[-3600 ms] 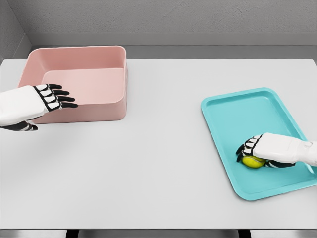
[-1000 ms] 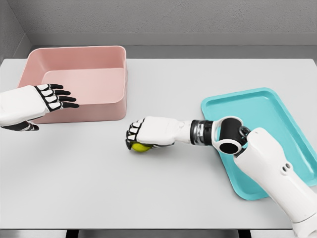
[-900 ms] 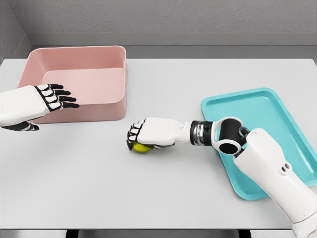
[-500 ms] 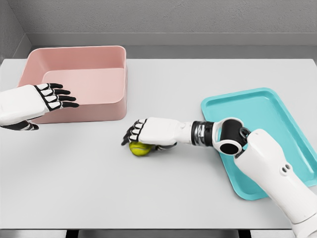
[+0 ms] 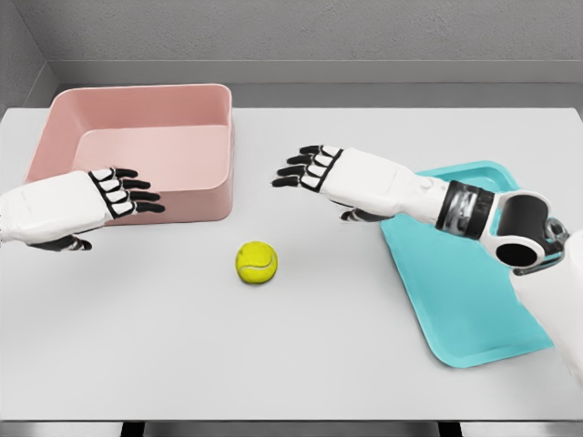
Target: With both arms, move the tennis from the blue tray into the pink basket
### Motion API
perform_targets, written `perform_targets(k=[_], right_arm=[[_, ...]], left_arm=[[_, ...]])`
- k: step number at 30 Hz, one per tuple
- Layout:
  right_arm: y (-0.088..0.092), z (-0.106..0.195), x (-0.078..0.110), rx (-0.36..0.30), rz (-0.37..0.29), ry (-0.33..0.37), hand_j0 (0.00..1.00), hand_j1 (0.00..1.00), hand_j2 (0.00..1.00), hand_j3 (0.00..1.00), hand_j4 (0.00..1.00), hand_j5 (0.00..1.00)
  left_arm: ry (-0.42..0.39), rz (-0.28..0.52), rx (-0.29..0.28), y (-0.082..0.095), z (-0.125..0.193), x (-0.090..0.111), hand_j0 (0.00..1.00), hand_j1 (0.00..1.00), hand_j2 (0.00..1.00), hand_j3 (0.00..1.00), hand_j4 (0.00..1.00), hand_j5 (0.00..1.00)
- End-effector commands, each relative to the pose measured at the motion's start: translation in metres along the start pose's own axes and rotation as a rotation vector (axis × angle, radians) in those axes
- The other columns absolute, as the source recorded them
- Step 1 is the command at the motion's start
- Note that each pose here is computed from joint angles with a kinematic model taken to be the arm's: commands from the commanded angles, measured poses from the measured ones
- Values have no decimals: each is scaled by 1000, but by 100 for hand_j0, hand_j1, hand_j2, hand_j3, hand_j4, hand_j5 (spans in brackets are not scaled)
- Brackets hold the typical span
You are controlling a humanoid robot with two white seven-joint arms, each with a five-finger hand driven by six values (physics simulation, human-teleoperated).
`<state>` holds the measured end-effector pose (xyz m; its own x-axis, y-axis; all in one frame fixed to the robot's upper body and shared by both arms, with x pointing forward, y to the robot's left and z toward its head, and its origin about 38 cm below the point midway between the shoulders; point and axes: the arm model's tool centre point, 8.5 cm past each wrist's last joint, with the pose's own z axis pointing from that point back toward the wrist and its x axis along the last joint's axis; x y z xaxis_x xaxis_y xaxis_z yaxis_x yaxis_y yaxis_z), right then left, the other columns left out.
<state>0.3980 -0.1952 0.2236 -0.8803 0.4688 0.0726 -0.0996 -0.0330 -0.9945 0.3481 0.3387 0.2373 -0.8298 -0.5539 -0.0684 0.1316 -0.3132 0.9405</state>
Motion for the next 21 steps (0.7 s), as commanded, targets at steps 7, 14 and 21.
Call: perform_targets(k=[7, 14, 21], right_arm=[[-35, 151, -37, -223, -119, 246, 100, 100, 100, 100, 100, 100], [0, 157, -27, -195, -206, 262, 100, 100, 100, 100, 100, 100], [8, 170, -26, -218, -260, 273, 100, 100, 100, 100, 100, 100]], left_arm=[[-53, 12, -8, -16, -28, 17, 100, 100, 100, 100, 100, 100], [-169, 9, 20, -10, -70, 38, 100, 100, 100, 100, 100, 100], [-269, -23, 11, -1, -100, 56, 100, 100, 100, 100, 100, 100]])
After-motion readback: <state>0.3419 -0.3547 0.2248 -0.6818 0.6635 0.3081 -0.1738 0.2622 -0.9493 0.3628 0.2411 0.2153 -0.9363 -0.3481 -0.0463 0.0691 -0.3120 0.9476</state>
